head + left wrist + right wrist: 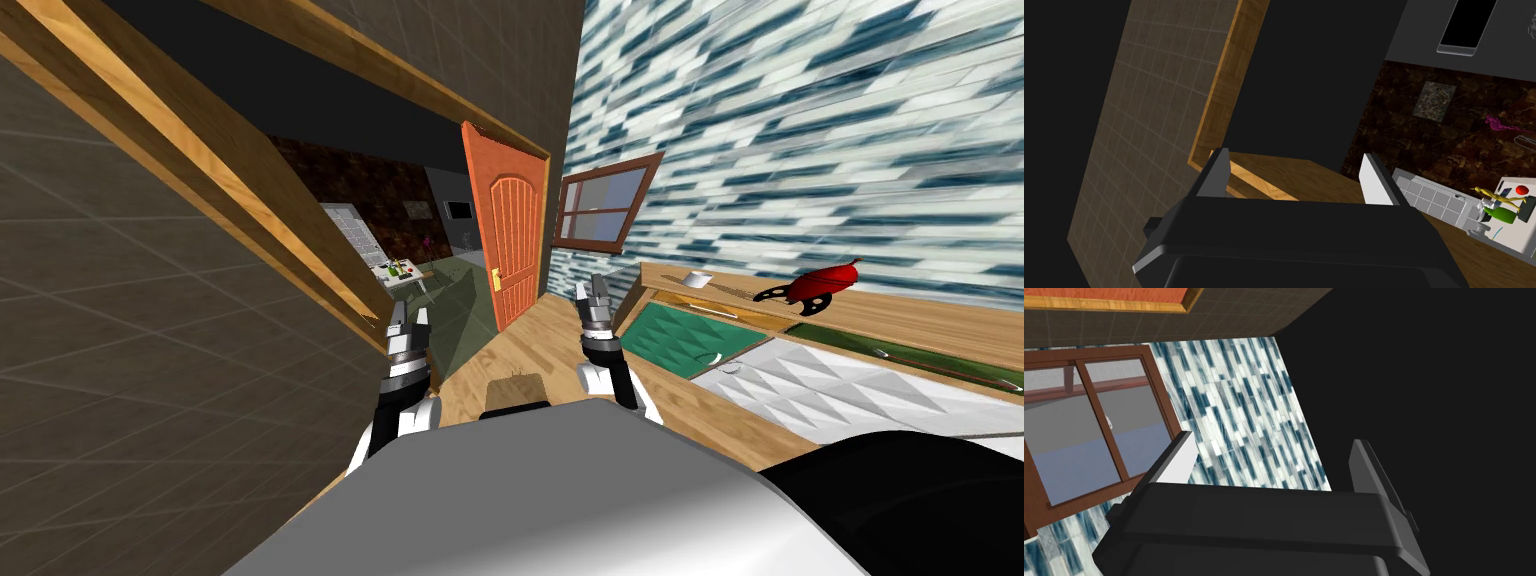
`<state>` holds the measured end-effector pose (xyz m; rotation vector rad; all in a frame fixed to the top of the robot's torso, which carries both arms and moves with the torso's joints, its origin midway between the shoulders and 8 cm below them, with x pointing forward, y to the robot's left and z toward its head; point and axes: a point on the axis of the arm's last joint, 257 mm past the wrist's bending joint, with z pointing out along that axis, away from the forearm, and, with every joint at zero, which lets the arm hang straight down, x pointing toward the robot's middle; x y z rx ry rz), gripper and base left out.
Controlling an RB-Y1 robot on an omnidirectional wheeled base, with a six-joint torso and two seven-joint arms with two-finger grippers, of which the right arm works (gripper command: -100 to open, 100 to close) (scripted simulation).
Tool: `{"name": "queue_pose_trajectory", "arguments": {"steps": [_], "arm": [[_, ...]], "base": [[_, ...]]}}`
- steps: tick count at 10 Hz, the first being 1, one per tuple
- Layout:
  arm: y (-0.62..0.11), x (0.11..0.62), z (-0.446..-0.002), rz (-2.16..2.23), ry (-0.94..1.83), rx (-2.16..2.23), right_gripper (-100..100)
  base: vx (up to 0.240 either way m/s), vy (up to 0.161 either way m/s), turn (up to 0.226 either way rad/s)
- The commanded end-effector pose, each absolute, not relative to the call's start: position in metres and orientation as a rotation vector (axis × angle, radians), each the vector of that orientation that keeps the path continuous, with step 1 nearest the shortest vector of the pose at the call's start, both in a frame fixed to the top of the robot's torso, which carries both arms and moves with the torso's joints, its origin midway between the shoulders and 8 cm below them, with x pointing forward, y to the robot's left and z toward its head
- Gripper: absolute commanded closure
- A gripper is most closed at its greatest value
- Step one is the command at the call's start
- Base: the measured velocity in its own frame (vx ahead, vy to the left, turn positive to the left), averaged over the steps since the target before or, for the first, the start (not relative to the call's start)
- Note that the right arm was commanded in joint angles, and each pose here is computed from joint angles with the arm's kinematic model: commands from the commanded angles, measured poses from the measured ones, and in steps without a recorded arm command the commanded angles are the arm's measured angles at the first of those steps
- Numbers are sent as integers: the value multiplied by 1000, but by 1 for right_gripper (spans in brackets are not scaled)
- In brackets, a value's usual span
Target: Push the door open
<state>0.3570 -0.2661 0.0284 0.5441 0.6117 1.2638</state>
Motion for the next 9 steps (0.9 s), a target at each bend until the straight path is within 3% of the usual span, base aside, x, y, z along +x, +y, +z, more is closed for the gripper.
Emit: {"name": "queue_pose_trajectory", "arguments": {"steps": [1,9], "arm": [[-262,366,18,1278,632,559,-100],[-244,406,-24,1334,730,629,-100]], "base": [[107,-43,55],[81,-38,58]]}}
